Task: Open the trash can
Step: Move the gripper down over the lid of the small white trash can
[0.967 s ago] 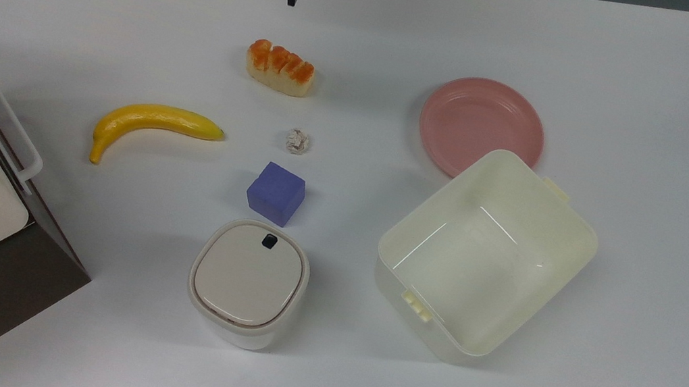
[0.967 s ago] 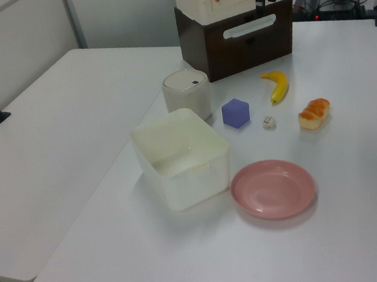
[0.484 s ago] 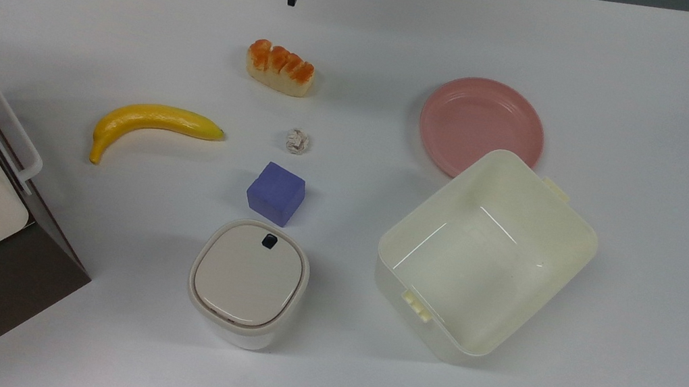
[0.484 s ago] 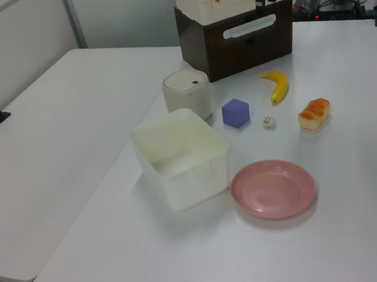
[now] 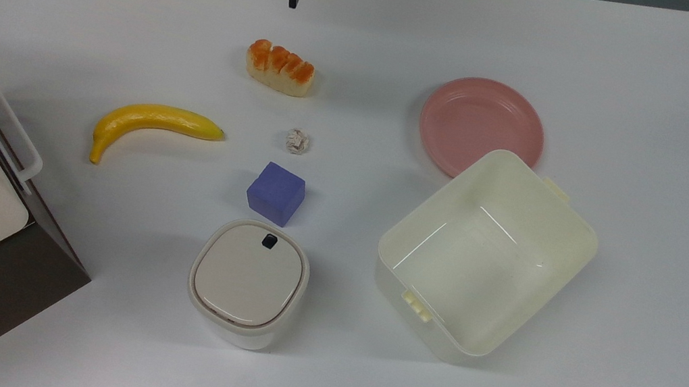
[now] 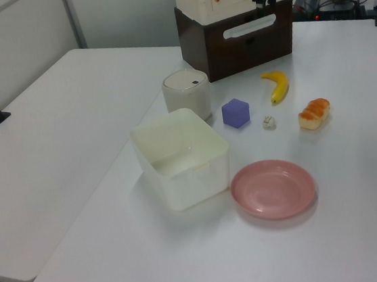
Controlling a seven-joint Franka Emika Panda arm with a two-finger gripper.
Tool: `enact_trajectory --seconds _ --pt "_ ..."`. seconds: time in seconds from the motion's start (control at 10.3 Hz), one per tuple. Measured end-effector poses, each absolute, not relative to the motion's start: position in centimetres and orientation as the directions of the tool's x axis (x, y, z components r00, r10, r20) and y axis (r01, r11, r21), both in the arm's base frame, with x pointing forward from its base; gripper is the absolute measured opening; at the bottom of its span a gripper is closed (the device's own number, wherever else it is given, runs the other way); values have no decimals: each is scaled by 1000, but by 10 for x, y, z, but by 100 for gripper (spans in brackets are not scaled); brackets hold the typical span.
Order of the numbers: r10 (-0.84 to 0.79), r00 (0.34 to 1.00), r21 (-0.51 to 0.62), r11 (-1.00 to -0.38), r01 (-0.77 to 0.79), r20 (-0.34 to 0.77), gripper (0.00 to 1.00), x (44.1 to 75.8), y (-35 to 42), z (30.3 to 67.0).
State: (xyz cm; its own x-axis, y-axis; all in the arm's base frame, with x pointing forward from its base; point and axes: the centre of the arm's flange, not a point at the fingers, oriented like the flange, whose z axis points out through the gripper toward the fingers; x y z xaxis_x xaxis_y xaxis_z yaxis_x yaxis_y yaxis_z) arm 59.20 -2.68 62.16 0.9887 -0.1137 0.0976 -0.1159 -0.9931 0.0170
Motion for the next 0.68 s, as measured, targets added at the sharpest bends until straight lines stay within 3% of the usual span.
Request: enact_trajectory --seconds 0.1,0.29,0.58,0.68 --pt "-109 990 17 -994 -111 92 85 592 -24 619" --pt "-101 989 29 -994 -105 110 52 595 -22 617" --pt "-103 959 111 -985 -136 264 1 633 -4 591" --pt "-121 945 142 -975 -171 304 1 643 2 582"
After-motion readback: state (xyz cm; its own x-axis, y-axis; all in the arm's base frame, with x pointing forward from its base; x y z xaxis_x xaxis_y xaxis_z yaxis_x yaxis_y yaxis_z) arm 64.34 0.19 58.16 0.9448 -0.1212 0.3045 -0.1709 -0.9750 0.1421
